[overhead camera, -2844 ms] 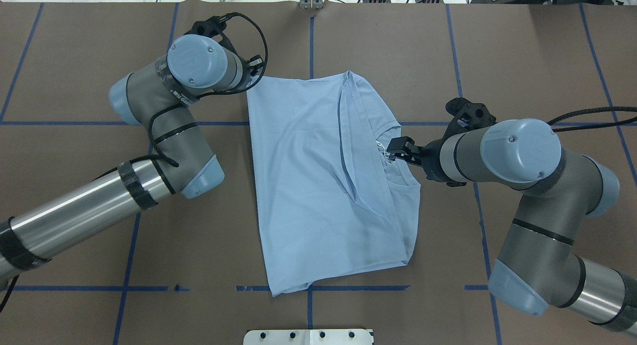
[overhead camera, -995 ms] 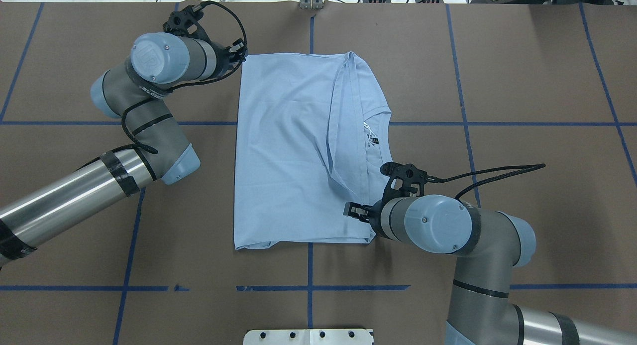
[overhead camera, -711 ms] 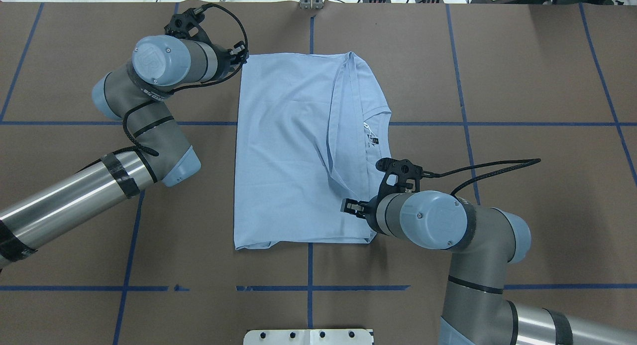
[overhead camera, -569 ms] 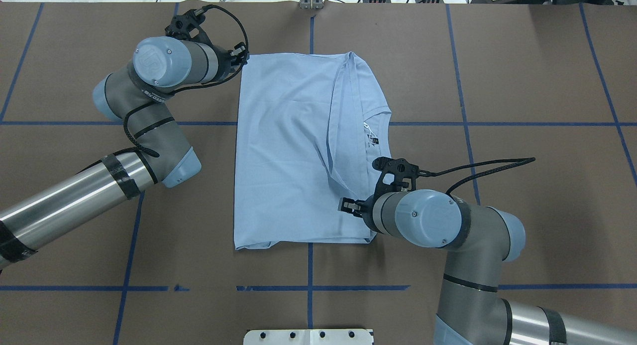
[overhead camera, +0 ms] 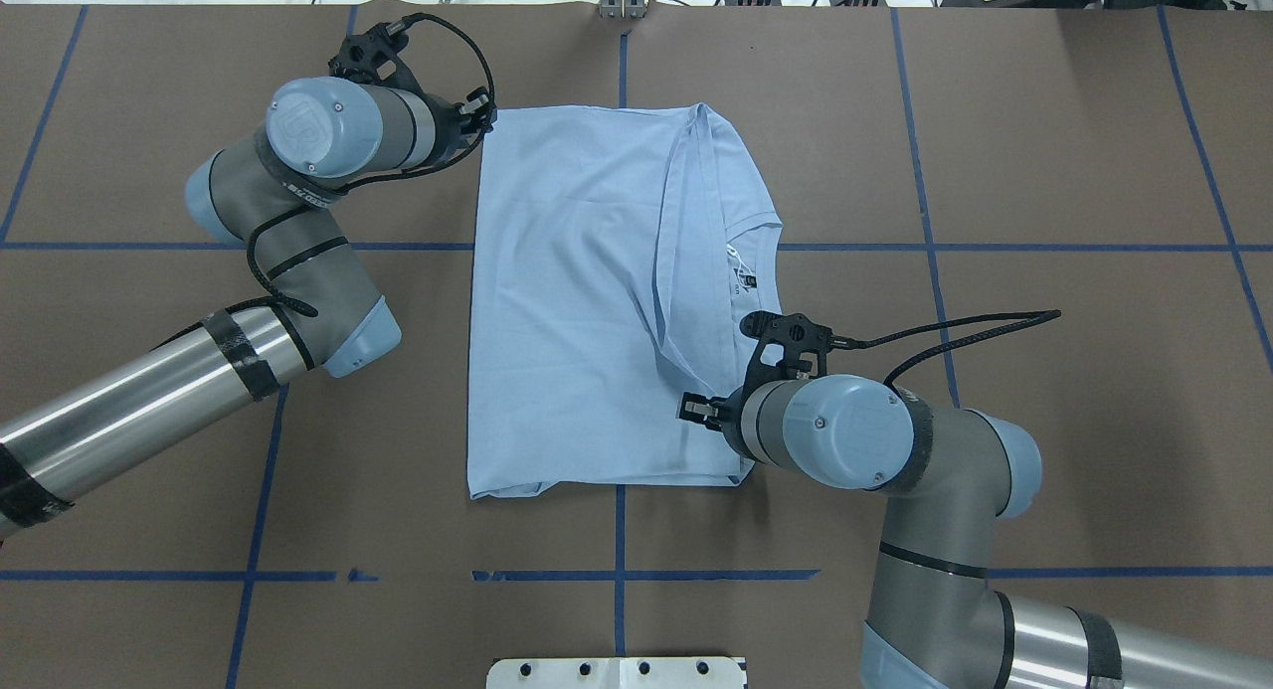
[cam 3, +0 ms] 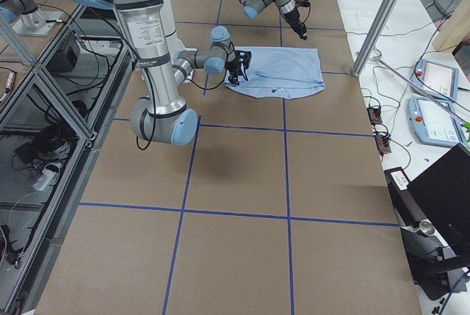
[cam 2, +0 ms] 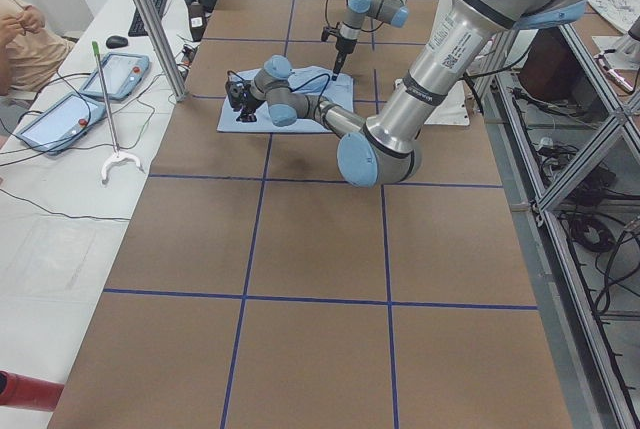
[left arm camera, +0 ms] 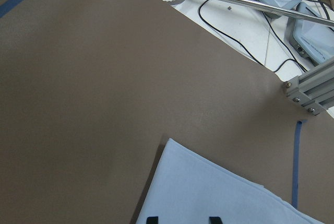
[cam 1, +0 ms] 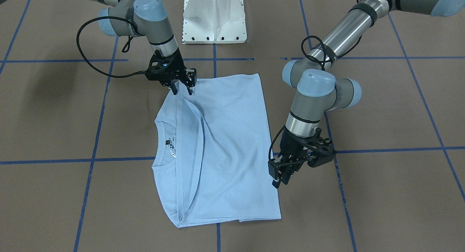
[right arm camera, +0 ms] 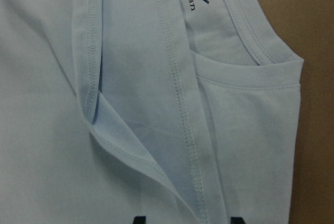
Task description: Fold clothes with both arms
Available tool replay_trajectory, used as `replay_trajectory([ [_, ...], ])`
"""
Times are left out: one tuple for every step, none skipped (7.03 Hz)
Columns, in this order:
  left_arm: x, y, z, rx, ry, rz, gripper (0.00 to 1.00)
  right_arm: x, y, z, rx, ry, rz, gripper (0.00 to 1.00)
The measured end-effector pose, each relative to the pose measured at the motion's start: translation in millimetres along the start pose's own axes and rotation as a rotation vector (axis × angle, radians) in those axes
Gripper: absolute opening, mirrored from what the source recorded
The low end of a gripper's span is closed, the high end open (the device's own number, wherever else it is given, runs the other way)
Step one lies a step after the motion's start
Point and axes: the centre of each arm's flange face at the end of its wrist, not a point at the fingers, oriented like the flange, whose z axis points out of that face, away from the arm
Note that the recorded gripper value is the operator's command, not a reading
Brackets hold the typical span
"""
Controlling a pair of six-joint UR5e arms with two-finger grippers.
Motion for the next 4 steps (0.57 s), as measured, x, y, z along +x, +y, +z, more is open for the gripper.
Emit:
replay_trajectory([
  [0.0, 0.2, 0.0, 0.000, 0.000, -0.001, 0.43, -0.4, -0.3, -0.1, 0.000, -0.001, 0.000, 0.06],
  [-0.1, 0.2, 0.1, 0.000, 0.000, -0.002, 0.43, -0.6, -0.3, -0.2, 0.000, -0.001, 0.001, 0.00],
  [0.1, 0.3, -0.1, 0.000, 0.000, -0.002, 0.43, -0.8, -0.3, -0.3, 0.000, -0.001, 0.001, 0.00],
  [0.1, 0.3, -0.1, 0.000, 0.000, -0.002, 0.43, -0.7, -0.6, -0.4, 0.000, -0.001, 0.002, 0.00],
])
